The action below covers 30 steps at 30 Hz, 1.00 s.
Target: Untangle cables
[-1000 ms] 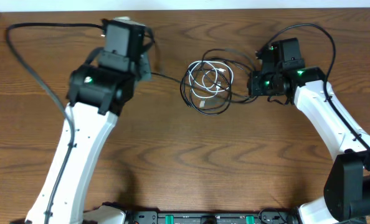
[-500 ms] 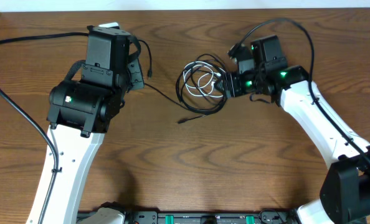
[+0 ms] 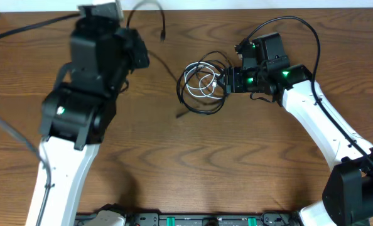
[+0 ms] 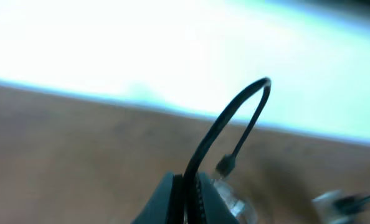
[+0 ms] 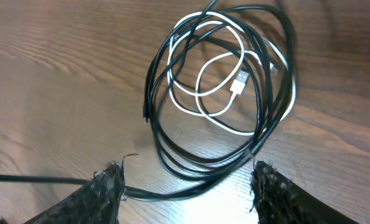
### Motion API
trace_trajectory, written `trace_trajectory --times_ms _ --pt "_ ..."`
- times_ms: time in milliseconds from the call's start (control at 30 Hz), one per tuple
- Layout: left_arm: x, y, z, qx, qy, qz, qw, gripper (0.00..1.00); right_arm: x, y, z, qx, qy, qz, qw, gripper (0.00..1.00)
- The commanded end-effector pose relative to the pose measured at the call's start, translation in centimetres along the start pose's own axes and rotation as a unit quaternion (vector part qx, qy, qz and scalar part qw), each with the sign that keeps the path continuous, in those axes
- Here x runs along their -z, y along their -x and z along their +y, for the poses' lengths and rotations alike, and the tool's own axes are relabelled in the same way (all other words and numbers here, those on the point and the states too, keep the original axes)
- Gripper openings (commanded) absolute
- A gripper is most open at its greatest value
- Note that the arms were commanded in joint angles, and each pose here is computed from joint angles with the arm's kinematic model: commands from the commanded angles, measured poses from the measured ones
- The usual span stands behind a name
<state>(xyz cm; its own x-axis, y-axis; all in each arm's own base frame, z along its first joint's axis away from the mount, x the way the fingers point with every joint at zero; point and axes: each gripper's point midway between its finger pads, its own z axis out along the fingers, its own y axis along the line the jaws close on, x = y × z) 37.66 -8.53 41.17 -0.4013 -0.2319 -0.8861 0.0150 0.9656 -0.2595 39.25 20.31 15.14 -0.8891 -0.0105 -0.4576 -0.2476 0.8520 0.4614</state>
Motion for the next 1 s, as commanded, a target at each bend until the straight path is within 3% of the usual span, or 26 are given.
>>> trace_trajectory --times_ms 0,367,733,967 --pt "5.8 5.8 -3.0 0.006 -0.091 -0.101 0.991 0.07 -0.1 0.3 0.8 0.035 0.011 -0.002 0.999 0.64" --pt "13.1 12.0 -5.0 0.031 -0.168 -0.245 0.954 0.07 0.1 1.9 2.3 0.061 0.048 -0.034 0.996 0.66" --pt "13.1 12.1 -5.0 0.040 -0.171 -0.245 0.953 0.07 0.1 2.4 2.1 0.063 0.039 -0.045 0.996 0.67" --pt "12.7 11.5 -4.8 0.039 -0.166 -0.231 0.958 0.07 -0.2 2.4 -1.2 -0.003 -0.047 -0.049 0.998 0.64"
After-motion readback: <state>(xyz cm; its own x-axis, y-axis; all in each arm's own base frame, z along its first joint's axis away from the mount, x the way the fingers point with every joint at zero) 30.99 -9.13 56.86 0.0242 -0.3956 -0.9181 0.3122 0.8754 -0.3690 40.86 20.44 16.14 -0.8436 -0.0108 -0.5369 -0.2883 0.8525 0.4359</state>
